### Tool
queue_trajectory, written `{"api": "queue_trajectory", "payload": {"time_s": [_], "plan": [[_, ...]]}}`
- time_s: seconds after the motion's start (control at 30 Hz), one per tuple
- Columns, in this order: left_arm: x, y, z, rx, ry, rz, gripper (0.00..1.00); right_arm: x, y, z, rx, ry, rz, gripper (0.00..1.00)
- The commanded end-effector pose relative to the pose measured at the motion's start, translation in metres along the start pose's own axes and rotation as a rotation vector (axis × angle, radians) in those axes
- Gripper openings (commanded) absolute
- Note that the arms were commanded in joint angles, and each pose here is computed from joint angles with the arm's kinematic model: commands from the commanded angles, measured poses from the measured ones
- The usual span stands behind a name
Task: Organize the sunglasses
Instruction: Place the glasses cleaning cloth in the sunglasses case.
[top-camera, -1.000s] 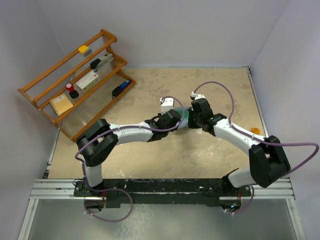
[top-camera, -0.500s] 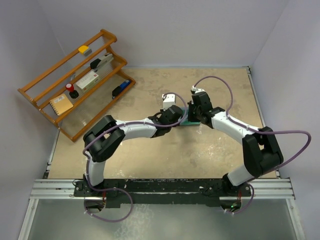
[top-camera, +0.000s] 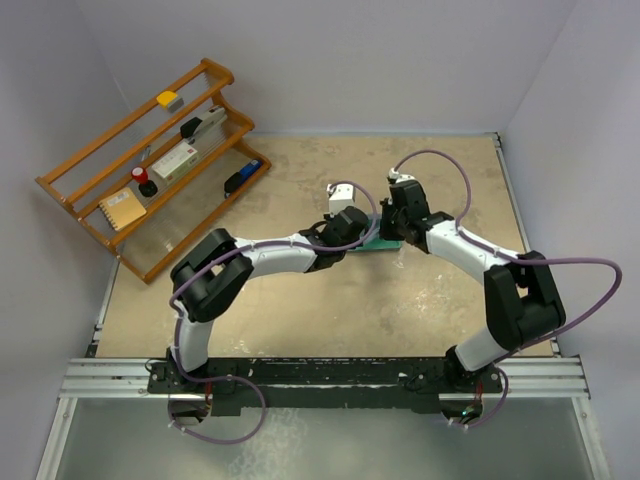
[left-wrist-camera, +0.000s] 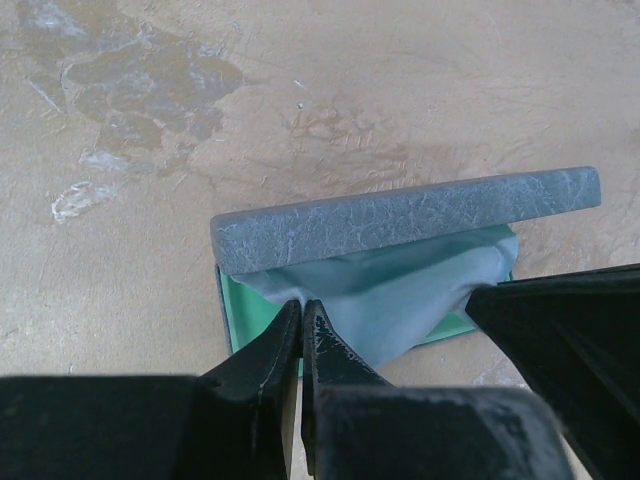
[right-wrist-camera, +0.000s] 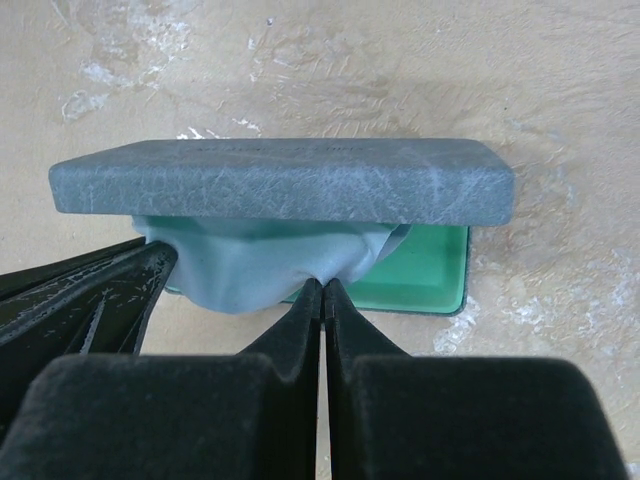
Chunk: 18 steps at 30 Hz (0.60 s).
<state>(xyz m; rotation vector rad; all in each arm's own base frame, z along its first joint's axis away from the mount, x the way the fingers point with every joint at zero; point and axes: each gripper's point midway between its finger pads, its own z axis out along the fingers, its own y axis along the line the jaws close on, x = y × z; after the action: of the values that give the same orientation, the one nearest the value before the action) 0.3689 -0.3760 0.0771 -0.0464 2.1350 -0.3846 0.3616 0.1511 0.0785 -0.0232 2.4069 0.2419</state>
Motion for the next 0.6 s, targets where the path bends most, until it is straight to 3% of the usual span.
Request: {"api": "queue_trajectory", "payload": {"time_s": [0.0, 0.57], "plan": [[-0.022, -0.011, 0.006, 0.025, -0.059, -0.023, 0.0, -0.027, 0.003, 0.0, -0.023, -0.063, 0.011, 0.0], [-0.026, -0.017, 0.009, 0.037, -0.06, -0.008, 0.0, -0.036, -0.008, -0.004, 0.0, -0.092, 0.038, 0.0]]}}
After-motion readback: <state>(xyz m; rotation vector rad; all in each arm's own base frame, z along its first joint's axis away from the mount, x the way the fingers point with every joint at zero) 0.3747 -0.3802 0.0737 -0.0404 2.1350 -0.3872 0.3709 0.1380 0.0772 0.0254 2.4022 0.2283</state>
